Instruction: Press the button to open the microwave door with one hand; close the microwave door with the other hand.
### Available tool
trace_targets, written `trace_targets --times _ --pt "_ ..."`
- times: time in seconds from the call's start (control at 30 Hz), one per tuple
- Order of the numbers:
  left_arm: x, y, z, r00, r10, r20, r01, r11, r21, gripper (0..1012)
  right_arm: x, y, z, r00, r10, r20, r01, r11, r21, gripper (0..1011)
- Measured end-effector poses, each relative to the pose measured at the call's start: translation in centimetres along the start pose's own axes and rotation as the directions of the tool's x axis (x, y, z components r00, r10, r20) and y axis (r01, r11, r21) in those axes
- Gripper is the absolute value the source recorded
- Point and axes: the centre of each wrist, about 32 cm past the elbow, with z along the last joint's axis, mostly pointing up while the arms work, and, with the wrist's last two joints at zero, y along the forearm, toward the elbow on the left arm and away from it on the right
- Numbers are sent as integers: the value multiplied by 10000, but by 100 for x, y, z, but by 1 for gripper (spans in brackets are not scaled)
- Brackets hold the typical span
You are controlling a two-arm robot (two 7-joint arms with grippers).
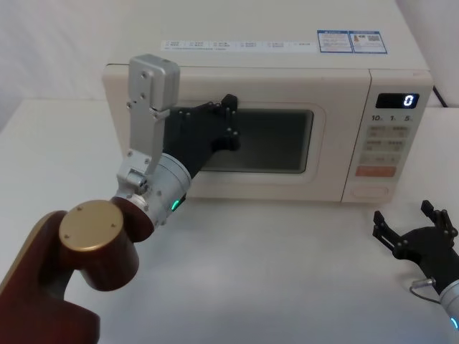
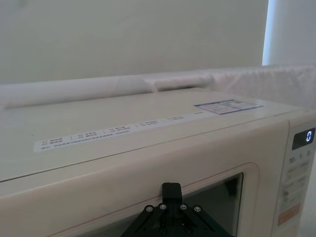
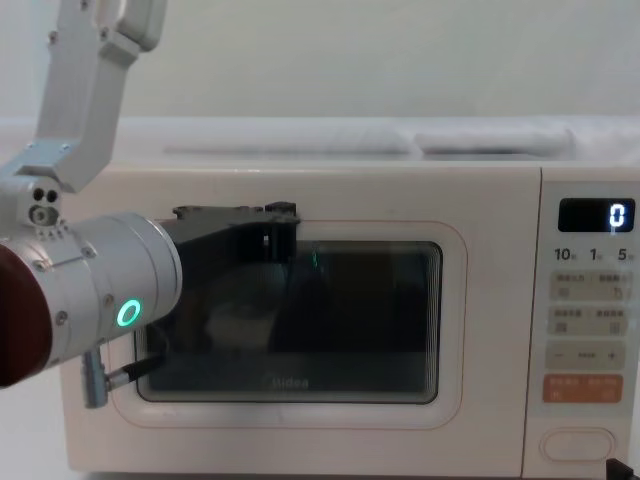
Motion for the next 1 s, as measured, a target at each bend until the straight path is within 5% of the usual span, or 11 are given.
trace_targets --times 0.3,0.43,0.73,1.0 --pt "-35 164 18 9990 -58 -443 51 9999 -165 0 0 0 0 10000 0 0 0 10000 1 1001" --pt "-52 261 -2 9985 24 -548 -29 10000 -79 8 0 0 0 10000 0 0 0 10000 1 1001" --pt "-45 523 -135 9971 348 -677 -346 9994 45 256 0 0 0 10000 0 0 0 10000 0 1001" --pt "-25 726 -281 9947 712 -742 -687 9970 356 500 0 0 0 10000 -1 0 1 10000 1 1001"
